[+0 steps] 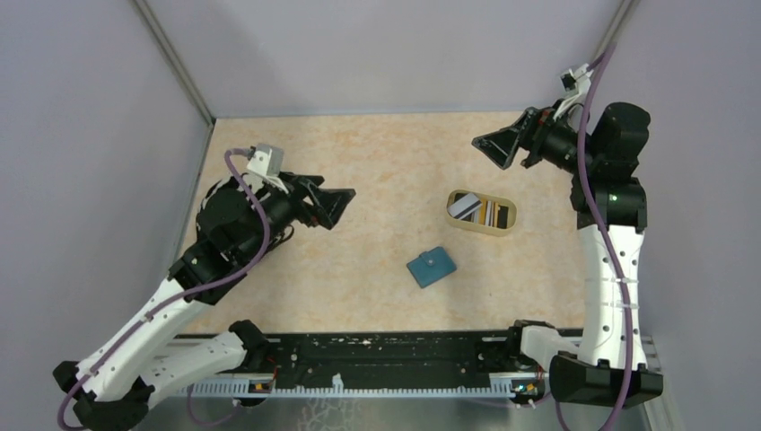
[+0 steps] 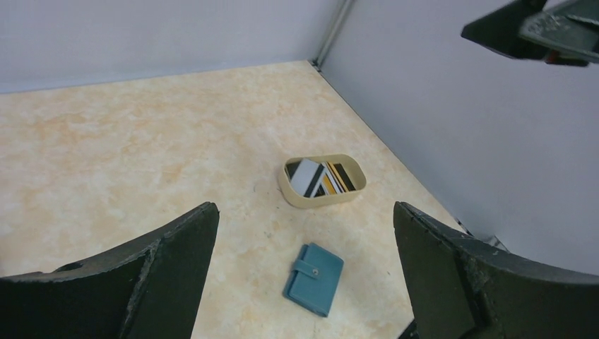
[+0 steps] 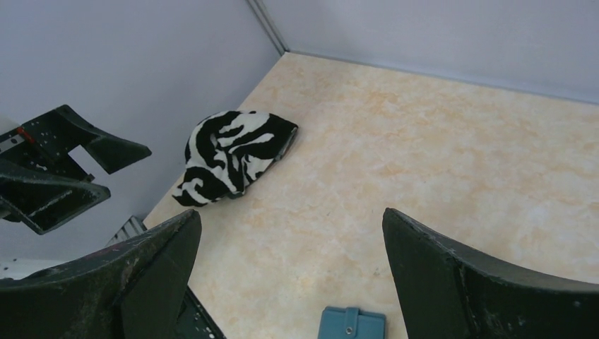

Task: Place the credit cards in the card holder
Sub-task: Reset both arms

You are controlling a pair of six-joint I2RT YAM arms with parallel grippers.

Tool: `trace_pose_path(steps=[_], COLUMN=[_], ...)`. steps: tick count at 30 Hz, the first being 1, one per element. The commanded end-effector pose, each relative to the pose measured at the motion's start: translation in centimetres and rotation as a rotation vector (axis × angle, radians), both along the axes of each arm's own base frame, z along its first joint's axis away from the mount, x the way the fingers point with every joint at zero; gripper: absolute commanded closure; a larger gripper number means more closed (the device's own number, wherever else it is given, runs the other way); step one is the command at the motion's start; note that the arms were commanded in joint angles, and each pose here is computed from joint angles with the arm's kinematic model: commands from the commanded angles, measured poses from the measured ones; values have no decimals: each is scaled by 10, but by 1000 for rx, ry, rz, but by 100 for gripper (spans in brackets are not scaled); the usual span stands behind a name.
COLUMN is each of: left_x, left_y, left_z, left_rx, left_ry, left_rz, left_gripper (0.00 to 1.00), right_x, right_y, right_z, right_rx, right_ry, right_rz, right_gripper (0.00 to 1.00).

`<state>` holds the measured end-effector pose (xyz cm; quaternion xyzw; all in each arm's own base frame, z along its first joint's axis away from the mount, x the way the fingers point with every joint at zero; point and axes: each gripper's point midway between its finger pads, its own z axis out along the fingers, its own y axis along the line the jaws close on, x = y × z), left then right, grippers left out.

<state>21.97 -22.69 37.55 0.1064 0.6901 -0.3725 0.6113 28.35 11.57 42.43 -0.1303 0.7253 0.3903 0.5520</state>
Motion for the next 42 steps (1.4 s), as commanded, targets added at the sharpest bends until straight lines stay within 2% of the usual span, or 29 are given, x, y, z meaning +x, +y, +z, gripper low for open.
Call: trace_pose_path(steps=[1, 4, 6, 9, 17, 42], left_x=[21, 33, 34, 29, 18, 7], left_y=[-3, -12, -10, -1, 12, 16], left_z=[11, -6, -5, 2, 1, -1], left_rx=[10, 91, 113, 110, 110, 89], left_ry=[-7, 30, 6, -38, -41, -37], left_rz=[-38, -64, -63, -40, -23, -40], left_gripper=[1, 1, 1, 1, 1, 1], right_x=[12, 14, 18, 23, 20, 13], right_y=[-7, -9, -14, -22, -23, -21], right_z=[24, 25, 25, 27, 33, 31], right_rx=[-23, -50, -81, -128, -163, -146], right_ry=[-80, -95, -100, -118, -158, -164], right_rz=[-41, -49, -78, -118, -114, -109], right_gripper=[1, 1, 2, 1, 1, 1])
